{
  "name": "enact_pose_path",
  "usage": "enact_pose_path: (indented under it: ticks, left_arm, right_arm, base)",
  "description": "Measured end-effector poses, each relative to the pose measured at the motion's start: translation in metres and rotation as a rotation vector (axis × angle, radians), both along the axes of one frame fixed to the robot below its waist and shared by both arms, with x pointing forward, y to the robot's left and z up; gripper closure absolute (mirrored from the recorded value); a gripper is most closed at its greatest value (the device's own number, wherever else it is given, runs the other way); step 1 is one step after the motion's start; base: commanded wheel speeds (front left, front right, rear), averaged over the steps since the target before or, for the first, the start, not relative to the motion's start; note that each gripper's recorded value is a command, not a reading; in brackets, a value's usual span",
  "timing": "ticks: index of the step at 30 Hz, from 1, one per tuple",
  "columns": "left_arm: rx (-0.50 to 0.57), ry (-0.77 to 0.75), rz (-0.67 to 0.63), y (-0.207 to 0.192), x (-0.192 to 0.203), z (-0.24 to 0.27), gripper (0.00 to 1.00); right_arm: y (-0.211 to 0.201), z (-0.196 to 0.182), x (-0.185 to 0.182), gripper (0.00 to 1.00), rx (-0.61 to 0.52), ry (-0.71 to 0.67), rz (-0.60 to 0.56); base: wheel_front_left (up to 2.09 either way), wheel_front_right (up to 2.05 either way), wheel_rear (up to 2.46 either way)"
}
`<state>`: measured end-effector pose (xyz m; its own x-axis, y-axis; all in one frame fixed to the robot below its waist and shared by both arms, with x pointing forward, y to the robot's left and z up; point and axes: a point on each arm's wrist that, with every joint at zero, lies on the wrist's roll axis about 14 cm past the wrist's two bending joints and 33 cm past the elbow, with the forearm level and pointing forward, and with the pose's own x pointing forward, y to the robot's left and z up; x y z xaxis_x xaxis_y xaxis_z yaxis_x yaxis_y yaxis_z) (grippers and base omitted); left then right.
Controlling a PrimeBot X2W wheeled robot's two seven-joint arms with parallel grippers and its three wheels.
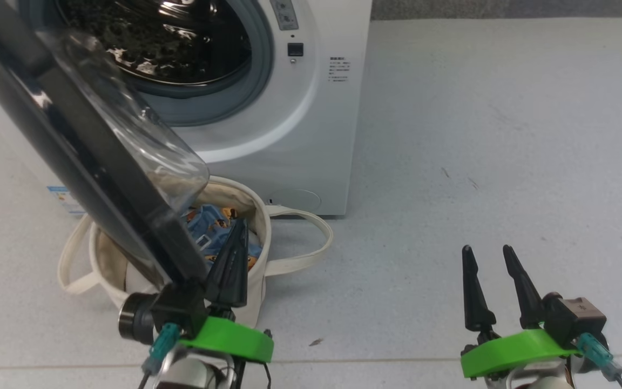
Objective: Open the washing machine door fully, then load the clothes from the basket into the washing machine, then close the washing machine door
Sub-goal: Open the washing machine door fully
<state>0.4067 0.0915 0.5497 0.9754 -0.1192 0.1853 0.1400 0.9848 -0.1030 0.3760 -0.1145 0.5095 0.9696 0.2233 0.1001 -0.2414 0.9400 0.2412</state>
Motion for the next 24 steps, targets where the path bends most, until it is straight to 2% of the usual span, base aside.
enact_pose_path:
  ticks: [10, 24]
  left_arm:
    - [0.014, 0.071, 0.087, 0.022, 0.017, -0.022, 1.00]
    - [-0.005, 0.094, 0.238, 0.074, -0.008, -0.028, 1.00]
  right_arm:
    - [-0.007, -0.007, 0.004, 0.00, 0.007, 0.023, -0.021]
    - [0.037, -0.003, 0.016, 0.00, 0.016, 0.008, 0.109]
  base:
    - [0.00, 0.00, 0.00]
    - [0.00, 0.00, 0.00]
